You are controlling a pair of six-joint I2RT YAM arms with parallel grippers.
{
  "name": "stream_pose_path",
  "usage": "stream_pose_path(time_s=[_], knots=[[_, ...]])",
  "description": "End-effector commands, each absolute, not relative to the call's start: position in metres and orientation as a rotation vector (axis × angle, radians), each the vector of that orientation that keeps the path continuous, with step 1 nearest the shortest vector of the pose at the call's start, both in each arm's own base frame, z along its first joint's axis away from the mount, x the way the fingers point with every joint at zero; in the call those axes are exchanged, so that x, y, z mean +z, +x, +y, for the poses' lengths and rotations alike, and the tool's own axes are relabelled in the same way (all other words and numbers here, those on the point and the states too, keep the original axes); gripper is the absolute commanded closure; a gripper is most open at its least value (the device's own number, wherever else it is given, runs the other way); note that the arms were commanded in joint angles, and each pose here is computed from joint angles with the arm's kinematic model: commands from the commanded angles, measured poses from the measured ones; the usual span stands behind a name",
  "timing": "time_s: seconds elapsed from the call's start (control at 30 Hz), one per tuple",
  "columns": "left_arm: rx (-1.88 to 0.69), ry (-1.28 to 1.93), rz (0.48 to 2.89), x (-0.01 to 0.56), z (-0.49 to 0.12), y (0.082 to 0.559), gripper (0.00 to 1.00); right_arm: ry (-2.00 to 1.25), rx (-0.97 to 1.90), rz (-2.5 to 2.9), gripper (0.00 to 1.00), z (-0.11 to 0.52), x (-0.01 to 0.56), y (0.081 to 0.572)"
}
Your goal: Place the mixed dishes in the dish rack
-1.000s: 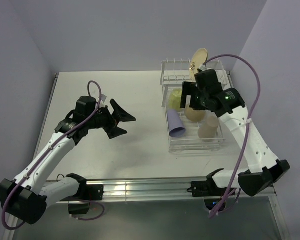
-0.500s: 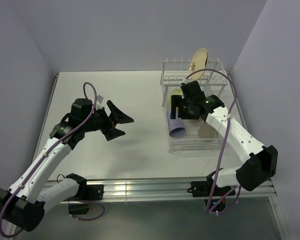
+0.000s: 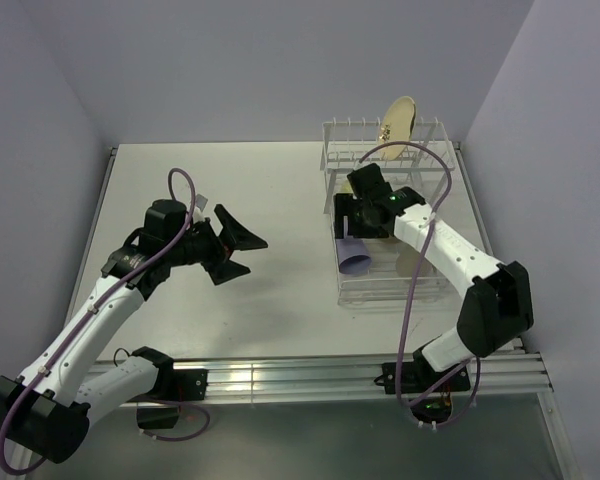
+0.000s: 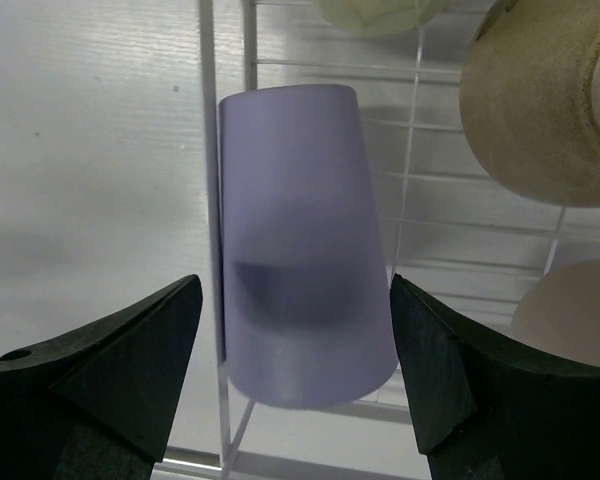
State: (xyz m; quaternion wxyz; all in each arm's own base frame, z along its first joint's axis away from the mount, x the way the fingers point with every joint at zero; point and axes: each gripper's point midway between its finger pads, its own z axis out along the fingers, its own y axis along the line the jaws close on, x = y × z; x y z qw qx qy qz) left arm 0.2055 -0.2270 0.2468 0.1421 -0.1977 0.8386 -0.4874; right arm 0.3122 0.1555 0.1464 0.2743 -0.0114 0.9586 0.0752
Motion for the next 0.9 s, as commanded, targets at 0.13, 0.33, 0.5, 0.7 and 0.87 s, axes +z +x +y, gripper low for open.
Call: stream_pose_path(time_s=[0.13,0.33,0.5,0.7,0.87], knots=[[-1.398,-0.539,2.389,0.26,-0.225,0.208,0.01,-0.031,0.123,2.511,0.17,0.155,0.146,0.34],[-1.398,-0.534,2.392,0.259,-0.226,0.21,0.01,-0.037,0.101,2.541,0.17,0.157,0.137,0.345],[-1.398,-0.524,2.393,0.259,-0.227,0.211,0.01,-0.042,0.105,2.565,0.17,0.159,0.127,0.343],[-1.397,-0.515,2.394,0.26,-0.228,0.212,0.01,-0.054,0.101,2.598,0.14,0.161,0.117,0.342],[-1.391,-0.5,2.397,0.262,-0.229,0.214,0.01,-0.052,0.082,2.62,0.12,0.161,0.108,0.34]])
